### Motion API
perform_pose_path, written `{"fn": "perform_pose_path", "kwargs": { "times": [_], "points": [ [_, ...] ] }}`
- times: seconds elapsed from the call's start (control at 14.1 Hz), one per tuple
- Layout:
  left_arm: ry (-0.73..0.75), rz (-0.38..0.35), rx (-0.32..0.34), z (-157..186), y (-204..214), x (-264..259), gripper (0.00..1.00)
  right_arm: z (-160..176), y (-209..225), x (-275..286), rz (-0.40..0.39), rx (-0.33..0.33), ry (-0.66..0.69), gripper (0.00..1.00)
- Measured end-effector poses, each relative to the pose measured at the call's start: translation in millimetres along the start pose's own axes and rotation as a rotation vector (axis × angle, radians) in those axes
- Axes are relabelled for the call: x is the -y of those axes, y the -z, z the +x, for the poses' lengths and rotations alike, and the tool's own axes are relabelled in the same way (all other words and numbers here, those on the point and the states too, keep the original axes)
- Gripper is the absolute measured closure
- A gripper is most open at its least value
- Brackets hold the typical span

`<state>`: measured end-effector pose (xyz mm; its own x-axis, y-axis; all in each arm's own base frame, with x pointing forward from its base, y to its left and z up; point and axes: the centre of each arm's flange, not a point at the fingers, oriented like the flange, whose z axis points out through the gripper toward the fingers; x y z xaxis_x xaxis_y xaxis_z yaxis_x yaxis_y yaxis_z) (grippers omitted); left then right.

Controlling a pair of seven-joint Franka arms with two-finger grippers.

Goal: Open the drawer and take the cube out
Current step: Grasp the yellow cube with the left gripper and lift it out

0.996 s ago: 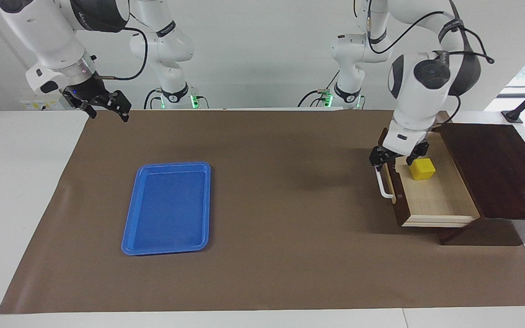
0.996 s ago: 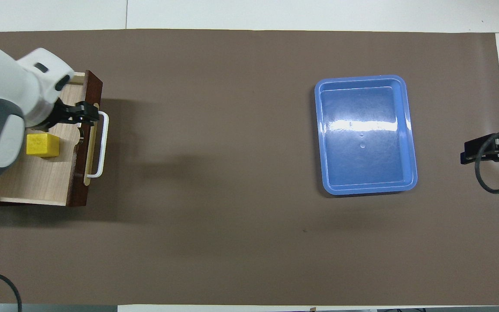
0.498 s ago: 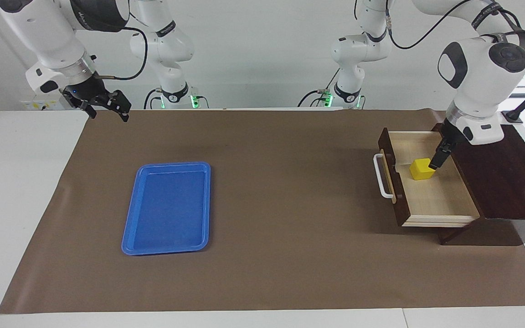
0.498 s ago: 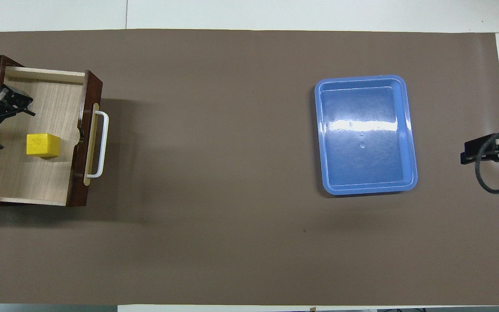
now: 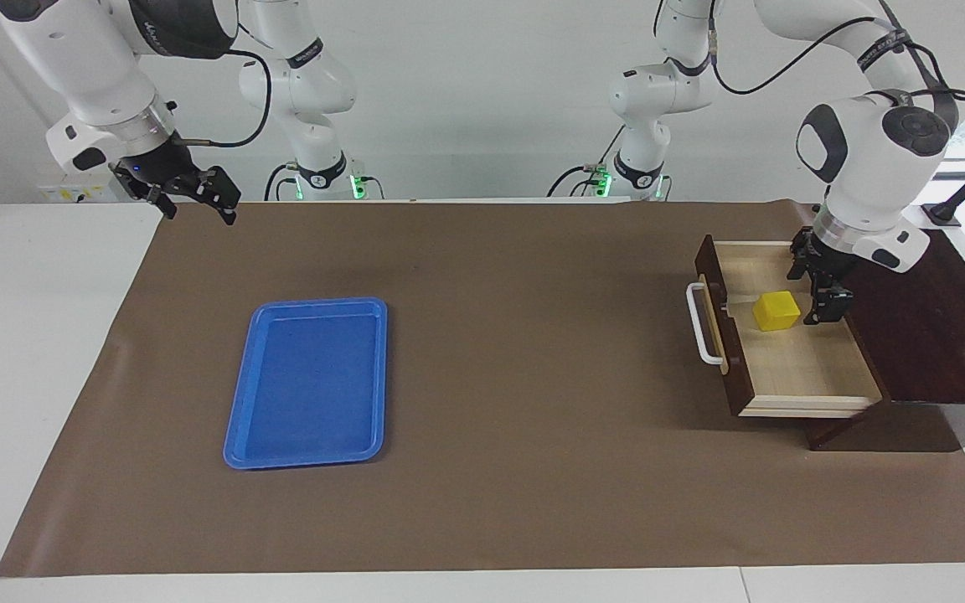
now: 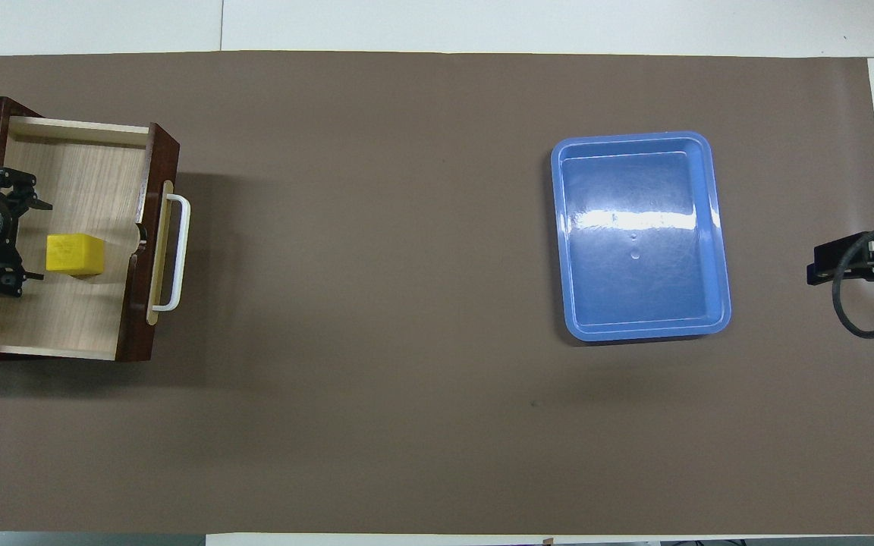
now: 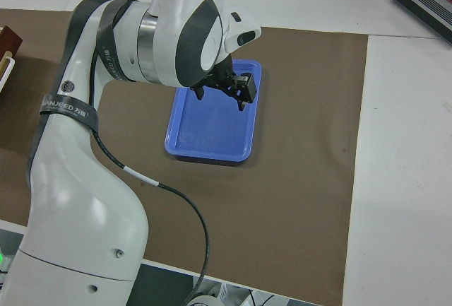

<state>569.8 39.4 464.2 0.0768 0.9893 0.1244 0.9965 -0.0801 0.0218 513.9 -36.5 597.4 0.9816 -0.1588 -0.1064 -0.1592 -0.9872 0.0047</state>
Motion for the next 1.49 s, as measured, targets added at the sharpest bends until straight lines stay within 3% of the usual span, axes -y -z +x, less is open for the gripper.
{"fn": "perform_pose_path", "kwargs": {
  "times": [0.36,0.57,0.64,0.85,0.92,1.21,1.35,1.49],
  "points": [
    [0.108,-0.016,0.003,4.8,-26.1,7.0,0.0,-0.1,-0.8,1.4,-0.001,0.002,-0.008,0.0],
    [0.111,-0.02,0.005,-1.6,-32.0,8.0,0.0,-0.3,-2.6,10.0,0.005,0.0,-0.091,0.0],
    [0.112,-0.019,0.006,-2.7,-32.6,8.1,0.08,-1.0,-4.1,16.7,0.004,0.0,-0.114,0.0],
    [0.121,-0.027,0.005,1.5,-30.0,7.1,0.44,-2.7,-12.6,34.9,0.013,0.005,-0.194,0.0],
    [0.126,-0.026,0.004,4.1,-26.0,5.4,0.44,-2.9,-16.7,38.9,0.042,0.018,-0.236,0.0],
    [0.152,0.032,0.027,6.6,38.3,-16.8,0.44,-2.4,-36.5,56.5,0.156,0.072,-0.453,0.0],
    [0.177,0.029,0.061,-18.1,73.6,-23.8,0.44,-4.8,-47.5,81.7,0.19,0.1,-0.552,0.0],
    [0.212,0.032,0.08,-63.9,89.0,-25.9,0.44,-6.6,-61.0,119.4,0.225,0.137,-0.655,0.0]
  ]
}}
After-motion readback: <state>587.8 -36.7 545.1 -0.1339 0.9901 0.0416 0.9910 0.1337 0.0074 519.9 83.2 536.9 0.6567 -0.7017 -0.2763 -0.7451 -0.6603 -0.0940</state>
